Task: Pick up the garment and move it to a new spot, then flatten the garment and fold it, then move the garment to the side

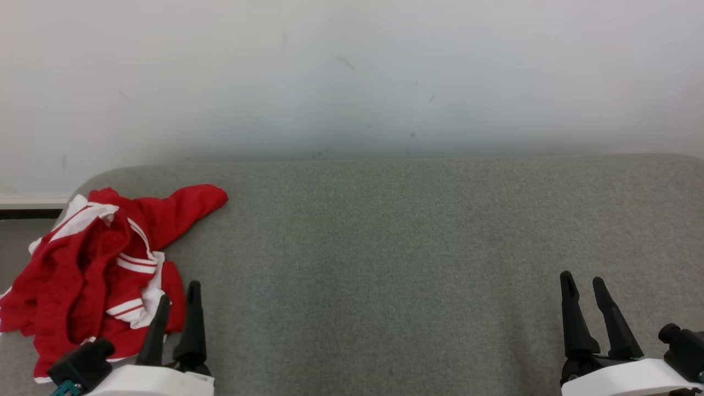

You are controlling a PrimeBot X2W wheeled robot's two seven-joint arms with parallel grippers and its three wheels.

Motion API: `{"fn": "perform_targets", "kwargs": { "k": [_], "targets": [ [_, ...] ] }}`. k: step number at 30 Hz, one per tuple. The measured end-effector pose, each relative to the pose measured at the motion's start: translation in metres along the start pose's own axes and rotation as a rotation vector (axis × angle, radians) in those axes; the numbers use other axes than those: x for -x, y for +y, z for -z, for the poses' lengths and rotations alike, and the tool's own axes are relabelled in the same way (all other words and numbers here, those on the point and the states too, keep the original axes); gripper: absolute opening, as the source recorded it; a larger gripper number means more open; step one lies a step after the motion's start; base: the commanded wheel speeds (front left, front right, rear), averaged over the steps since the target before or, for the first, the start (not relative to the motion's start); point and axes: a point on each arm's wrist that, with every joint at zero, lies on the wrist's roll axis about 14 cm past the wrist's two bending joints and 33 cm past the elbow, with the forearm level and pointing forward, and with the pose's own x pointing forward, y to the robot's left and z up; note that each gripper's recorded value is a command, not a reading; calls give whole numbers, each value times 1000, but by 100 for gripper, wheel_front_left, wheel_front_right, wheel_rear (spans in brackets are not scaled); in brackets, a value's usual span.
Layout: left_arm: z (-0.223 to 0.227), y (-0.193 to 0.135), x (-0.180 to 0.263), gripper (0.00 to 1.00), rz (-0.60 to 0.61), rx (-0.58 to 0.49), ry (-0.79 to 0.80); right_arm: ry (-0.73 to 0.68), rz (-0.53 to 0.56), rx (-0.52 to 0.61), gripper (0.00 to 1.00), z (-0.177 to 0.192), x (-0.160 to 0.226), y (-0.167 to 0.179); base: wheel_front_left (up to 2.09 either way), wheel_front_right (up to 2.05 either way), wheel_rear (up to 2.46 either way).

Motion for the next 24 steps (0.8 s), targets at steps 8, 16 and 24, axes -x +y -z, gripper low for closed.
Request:
{"fn": "perform_targets", "kwargs": {
  "k": [8,16,24],
  "targets": [
    [3,-1,2,100,8,-85,5,6,-5,83,100,4,1,0,0,0,0],
    [3,-4,2,100,25,-166,-2,7,-23,146,100,6,1,3,0,0,0],
    [1,-8,2,100,44,-235,-17,-2,-39,203,100,6,1,7,0,0,0]
  ]
}}
